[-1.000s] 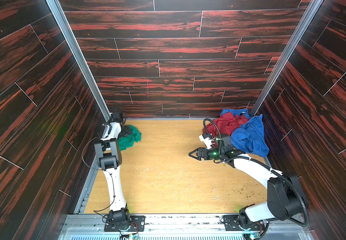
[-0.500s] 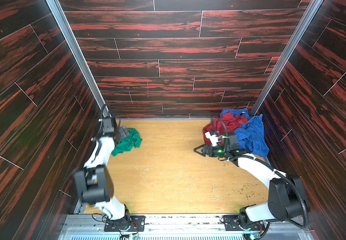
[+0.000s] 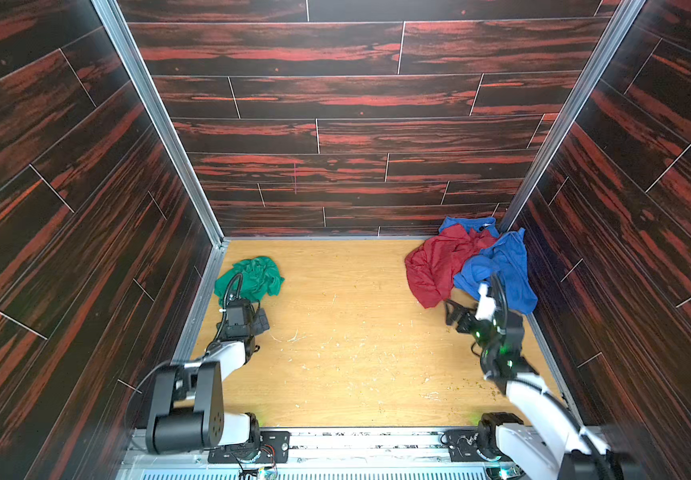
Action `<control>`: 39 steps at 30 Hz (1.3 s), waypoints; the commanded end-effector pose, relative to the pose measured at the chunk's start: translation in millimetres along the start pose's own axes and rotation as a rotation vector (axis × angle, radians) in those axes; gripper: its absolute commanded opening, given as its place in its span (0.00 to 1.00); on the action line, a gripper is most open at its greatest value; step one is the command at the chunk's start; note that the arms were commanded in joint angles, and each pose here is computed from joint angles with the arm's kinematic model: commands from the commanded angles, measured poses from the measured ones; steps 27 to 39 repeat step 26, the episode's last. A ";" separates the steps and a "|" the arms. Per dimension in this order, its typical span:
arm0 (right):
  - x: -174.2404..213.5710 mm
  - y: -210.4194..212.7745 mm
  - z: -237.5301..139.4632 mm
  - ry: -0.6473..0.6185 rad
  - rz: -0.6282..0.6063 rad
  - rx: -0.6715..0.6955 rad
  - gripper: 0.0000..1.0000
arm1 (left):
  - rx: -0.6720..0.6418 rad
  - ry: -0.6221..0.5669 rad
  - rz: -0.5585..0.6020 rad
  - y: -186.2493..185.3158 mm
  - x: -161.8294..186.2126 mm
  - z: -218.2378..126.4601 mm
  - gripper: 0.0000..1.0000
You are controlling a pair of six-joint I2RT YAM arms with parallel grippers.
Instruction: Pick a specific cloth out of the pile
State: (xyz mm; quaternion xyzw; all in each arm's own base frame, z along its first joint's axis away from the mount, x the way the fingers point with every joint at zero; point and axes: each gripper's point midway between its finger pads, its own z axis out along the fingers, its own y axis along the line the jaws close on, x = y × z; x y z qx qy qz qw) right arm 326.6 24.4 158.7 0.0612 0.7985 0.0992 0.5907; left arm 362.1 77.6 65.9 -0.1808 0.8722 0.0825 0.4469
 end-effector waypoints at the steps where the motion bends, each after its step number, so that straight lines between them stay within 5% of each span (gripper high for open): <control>1: -13.0 -47.7 -6.4 -0.121 -0.156 0.269 0.99 | 0.105 -0.200 0.017 -27.8 -46.9 7.8 0.99; 3: 3.3 -53.2 -4.1 -0.108 -0.163 0.274 0.99 | 0.147 -0.213 0.084 -43.0 -36.3 0.7 0.99; 7: 11.5 -36.2 1.4 -0.139 -0.171 0.148 0.99 | 0.138 -0.410 0.022 -32.0 -38.3 -16.0 0.99; 11: 5.6 -19.3 14.6 -0.176 -0.241 0.053 0.99 | 0.197 -0.234 0.103 -50.3 -29.6 -1.9 0.99; 15: -1.4 -13.9 29.2 -0.229 -0.269 0.014 0.99 | 0.169 -0.244 0.074 -45.4 -33.2 1.3 0.99; 24: 16.5 -32.7 67.2 -0.111 -0.204 -0.015 0.99 | 0.166 -0.230 0.077 -44.7 -31.8 1.7 0.99; 39: 15.6 -43.6 70.0 -0.090 -0.164 0.014 0.99 | 0.164 -0.232 0.076 -44.5 -32.3 1.6 0.99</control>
